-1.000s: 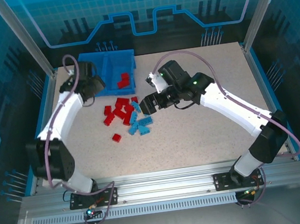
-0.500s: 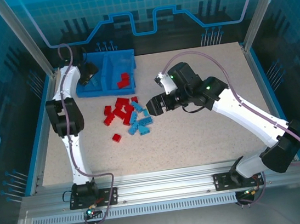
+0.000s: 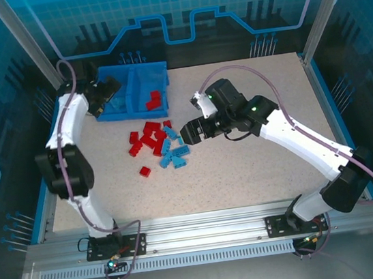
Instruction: Sort the legos into containers by color
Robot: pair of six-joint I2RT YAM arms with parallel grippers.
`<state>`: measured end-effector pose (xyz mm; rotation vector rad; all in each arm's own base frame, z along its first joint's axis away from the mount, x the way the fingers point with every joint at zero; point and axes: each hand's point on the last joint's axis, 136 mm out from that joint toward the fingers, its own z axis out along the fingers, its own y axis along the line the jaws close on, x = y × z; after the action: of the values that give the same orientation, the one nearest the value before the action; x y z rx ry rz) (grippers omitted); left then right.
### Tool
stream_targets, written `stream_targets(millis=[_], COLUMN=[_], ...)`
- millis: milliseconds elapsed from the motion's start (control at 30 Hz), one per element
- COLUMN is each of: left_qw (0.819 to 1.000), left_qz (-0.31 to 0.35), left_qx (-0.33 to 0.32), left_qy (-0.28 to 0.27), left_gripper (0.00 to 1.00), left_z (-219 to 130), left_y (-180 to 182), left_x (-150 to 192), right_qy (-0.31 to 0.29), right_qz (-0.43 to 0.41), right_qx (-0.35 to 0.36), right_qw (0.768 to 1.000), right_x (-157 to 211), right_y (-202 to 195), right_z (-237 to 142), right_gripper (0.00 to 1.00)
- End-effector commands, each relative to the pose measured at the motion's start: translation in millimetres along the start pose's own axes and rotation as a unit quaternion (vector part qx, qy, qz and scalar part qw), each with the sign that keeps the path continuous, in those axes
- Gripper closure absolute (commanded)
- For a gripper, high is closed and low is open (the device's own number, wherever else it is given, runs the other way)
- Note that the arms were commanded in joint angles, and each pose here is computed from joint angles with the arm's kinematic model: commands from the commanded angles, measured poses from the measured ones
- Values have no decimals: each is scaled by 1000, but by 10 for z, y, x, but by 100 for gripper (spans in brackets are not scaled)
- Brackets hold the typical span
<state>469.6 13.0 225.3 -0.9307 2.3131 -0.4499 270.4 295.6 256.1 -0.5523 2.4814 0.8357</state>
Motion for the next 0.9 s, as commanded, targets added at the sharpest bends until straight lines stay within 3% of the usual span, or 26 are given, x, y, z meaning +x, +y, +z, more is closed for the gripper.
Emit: stream_targets(millis=[0, 167, 267, 333, 533, 633, 867], left_qw=[997, 975, 953, 935, 893, 887, 894], left_qz=[63, 209, 284, 330, 416, 421, 410], left_qx=[48, 67, 105, 129, 165, 173, 167], left_qy=[-17, -32, -8, -4, -55, -81, -71], left_gripper=[1, 1, 1, 1, 1, 1, 1], left_z=[-457, -866, -1034, -1175, -1442, -1400, -1212], left_y=[-144, -35, 89, 169, 344, 395, 453], left_x=[299, 887, 1266, 1455, 1688, 1717, 1749], right_qy=[-5, 17, 24, 34, 36, 36, 14], right_qz=[0, 10, -8, -22, -97, -68, 54], right_qx=[17, 56, 67, 76, 158, 208, 220], right_qw=[1000, 998, 997, 996, 982, 975, 974], right_x=[-73, -81, -112, -156, -352, -499, -643], right_y=[-25, -206, -231, -226, -368, -659, -1001], right_z=[45, 295, 534, 728, 1319, 1517, 1929], right_gripper=[13, 14, 15, 21, 28, 29, 27])
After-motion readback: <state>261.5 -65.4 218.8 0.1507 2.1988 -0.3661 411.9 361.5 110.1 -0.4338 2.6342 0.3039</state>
